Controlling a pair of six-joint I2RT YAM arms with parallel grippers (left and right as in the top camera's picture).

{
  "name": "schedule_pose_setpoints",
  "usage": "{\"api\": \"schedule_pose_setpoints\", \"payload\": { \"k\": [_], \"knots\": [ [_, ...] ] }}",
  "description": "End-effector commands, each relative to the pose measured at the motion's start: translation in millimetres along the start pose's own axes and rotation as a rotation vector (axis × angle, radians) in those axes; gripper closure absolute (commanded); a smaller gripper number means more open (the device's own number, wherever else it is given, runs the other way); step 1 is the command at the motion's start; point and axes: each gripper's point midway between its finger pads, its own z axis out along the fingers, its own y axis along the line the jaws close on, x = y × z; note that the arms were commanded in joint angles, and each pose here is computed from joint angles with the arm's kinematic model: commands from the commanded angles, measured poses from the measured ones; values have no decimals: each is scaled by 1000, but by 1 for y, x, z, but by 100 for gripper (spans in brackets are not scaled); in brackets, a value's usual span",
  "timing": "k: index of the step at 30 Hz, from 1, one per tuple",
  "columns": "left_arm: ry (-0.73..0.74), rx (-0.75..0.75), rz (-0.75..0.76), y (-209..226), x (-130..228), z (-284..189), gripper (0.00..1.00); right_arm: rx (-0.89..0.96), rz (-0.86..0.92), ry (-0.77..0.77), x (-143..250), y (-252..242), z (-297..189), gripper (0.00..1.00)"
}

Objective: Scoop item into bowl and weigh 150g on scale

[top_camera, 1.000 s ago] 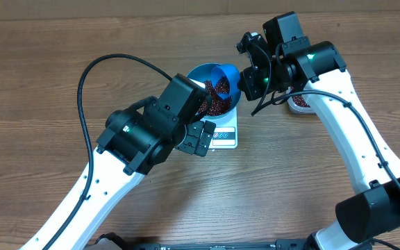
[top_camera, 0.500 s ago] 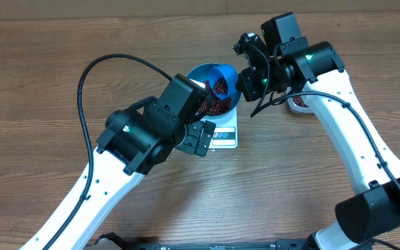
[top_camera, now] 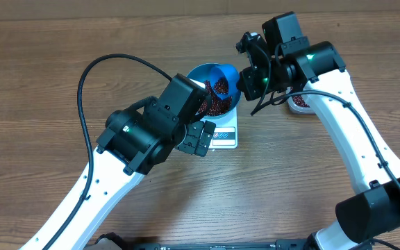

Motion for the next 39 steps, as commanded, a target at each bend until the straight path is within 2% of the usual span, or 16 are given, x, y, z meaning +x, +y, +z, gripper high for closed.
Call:
{"api": "schedule_pose_setpoints", "payload": {
  "k": [1, 14, 18, 22, 25, 30, 34, 39],
  "knots": [
    [-19, -2, 15, 1, -6, -5, 0, -25, 29, -52, -8, 0, -16, 96],
    [-19, -2, 15, 1, -6, -5, 0, -83, 80, -71, -11, -8, -23, 96],
    [-19, -2, 15, 1, -6, -4, 0, -190, 111, -99, -14, -5, -31, 96],
    [-19, -2, 15, 1, -6, -4, 0, -262, 232, -163, -14, -44, -56, 96],
    [-19, -2, 15, 1, -6, -4, 0, -210, 382, -184, 4, -97, -76, 96],
    [-19, -2, 15, 1, -6, -4, 0, -146, 536, -209, 30, -146, -101, 96],
    [-19, -2, 15, 1, -6, -4, 0, 69, 665, -182, 60, -184, -119, 96],
    [-19, -2, 15, 1, -6, -4, 0, 304, 700, -154, 75, -195, -136, 96]
  ]
}}
